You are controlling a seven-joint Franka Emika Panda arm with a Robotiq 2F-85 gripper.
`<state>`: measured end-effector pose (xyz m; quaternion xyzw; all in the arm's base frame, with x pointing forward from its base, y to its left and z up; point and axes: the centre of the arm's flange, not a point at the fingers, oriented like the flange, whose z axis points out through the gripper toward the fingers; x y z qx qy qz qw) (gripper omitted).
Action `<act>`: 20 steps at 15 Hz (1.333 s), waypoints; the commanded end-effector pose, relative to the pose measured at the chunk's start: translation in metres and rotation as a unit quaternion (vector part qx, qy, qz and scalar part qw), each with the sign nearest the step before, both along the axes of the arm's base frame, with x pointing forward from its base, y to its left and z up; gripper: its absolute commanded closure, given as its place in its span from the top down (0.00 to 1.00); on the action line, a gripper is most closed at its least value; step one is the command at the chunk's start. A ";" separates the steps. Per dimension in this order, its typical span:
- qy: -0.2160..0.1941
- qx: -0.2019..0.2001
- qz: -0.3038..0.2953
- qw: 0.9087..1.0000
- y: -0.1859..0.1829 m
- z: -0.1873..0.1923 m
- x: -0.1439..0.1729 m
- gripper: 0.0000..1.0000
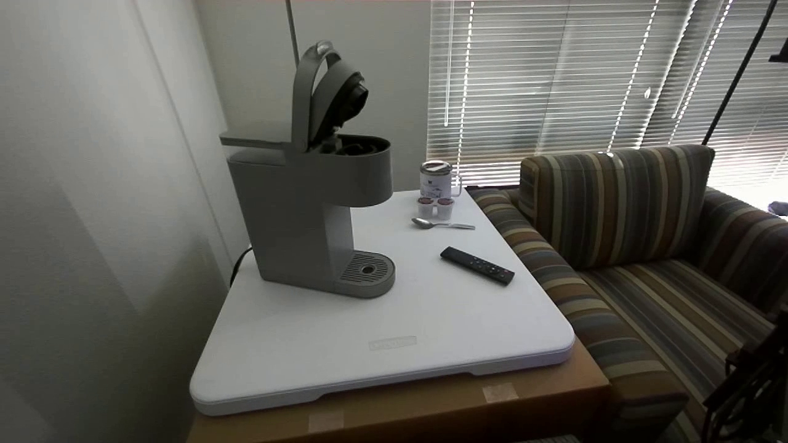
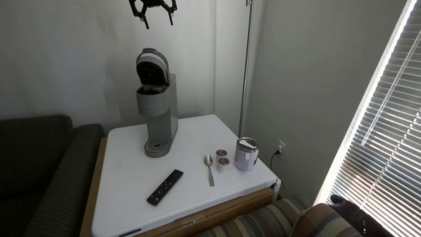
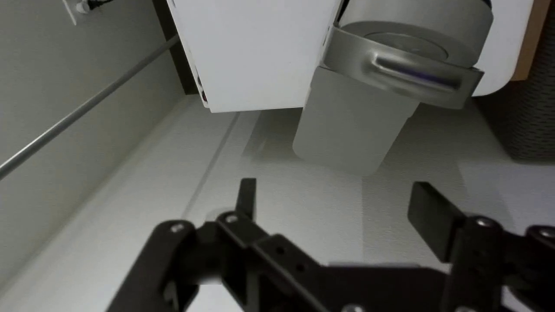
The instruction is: Close the lid of the coffee maker
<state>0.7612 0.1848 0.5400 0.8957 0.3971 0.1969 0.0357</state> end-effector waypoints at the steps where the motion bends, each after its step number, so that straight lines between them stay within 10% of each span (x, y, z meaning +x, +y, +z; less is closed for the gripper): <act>1: 0.014 0.004 0.024 1.000 0.016 0.003 0.036 0.60; 10: 0.046 0.004 0.031 0.998 0.022 -0.021 0.033 0.00; 20: 0.119 -0.014 0.034 0.992 0.020 -0.041 0.025 0.00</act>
